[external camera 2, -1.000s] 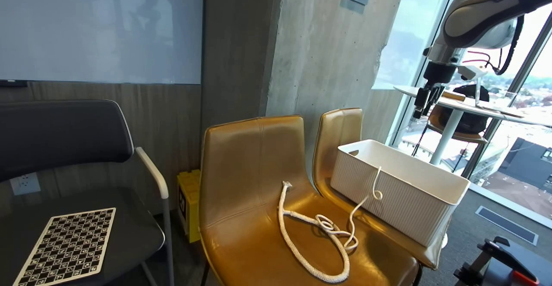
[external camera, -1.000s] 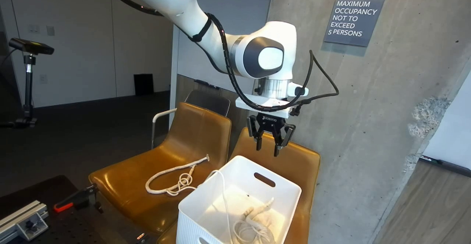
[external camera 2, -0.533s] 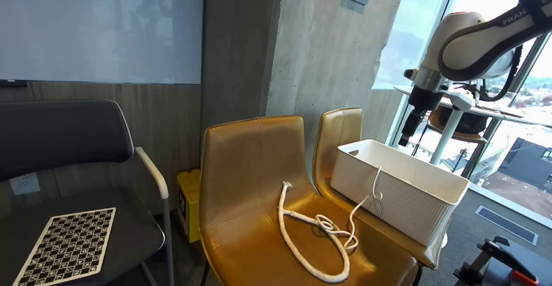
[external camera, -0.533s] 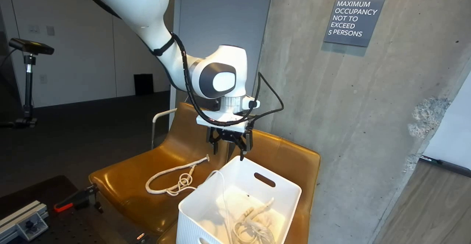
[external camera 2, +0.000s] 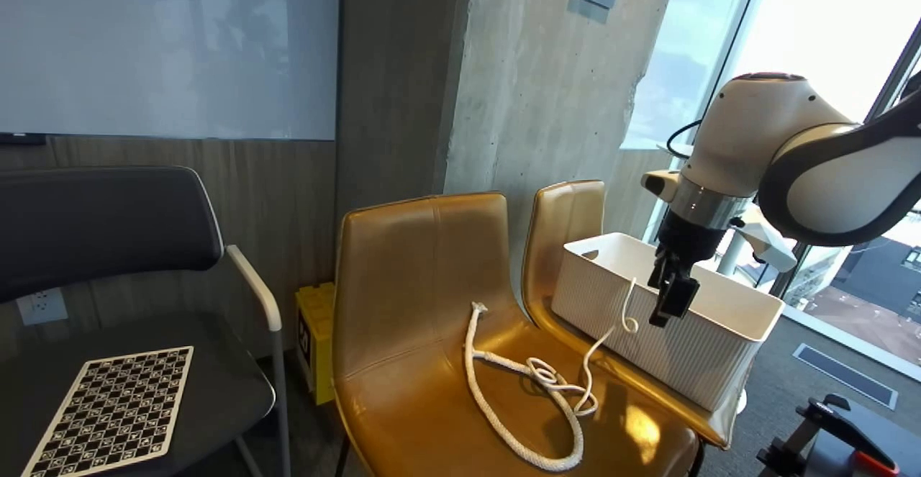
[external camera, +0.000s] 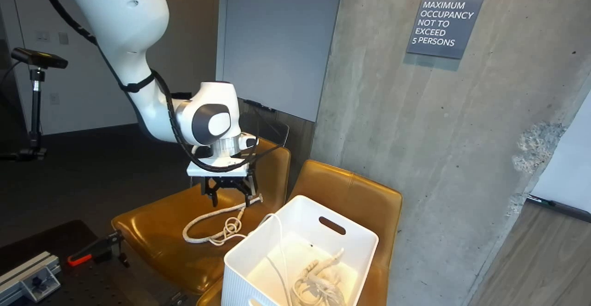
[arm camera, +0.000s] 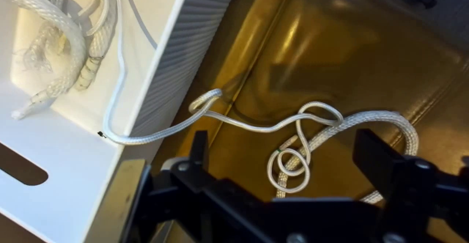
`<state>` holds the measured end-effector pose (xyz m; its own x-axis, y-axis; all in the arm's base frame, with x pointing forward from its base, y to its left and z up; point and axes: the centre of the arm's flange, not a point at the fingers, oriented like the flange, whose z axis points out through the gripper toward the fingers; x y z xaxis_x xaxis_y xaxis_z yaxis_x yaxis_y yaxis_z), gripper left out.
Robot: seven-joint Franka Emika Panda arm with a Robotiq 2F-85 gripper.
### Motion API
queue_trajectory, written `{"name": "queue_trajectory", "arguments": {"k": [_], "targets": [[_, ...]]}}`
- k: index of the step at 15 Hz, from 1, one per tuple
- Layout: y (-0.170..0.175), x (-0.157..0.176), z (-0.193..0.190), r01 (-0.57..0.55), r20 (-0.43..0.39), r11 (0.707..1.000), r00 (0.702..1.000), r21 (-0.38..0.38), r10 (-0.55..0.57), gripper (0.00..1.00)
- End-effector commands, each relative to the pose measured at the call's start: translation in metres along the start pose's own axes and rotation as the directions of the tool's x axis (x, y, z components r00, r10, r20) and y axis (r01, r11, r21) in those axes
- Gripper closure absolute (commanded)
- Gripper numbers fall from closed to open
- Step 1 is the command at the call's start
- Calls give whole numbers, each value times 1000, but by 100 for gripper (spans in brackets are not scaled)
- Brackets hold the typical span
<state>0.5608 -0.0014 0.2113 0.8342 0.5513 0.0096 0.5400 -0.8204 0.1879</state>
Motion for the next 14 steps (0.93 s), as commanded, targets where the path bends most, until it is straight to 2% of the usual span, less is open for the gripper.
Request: {"name": "queue_trajectory", "arguments": {"k": [1, 10, 14], "targets": [[-43, 5, 8, 68, -5, 997, 998, -31, -68, 0], [-88, 46, 64, 81, -31, 996, 996, 40, -80, 0], [-107, 63, 96, 81, -53, 996, 995, 40, -79, 0]]}}
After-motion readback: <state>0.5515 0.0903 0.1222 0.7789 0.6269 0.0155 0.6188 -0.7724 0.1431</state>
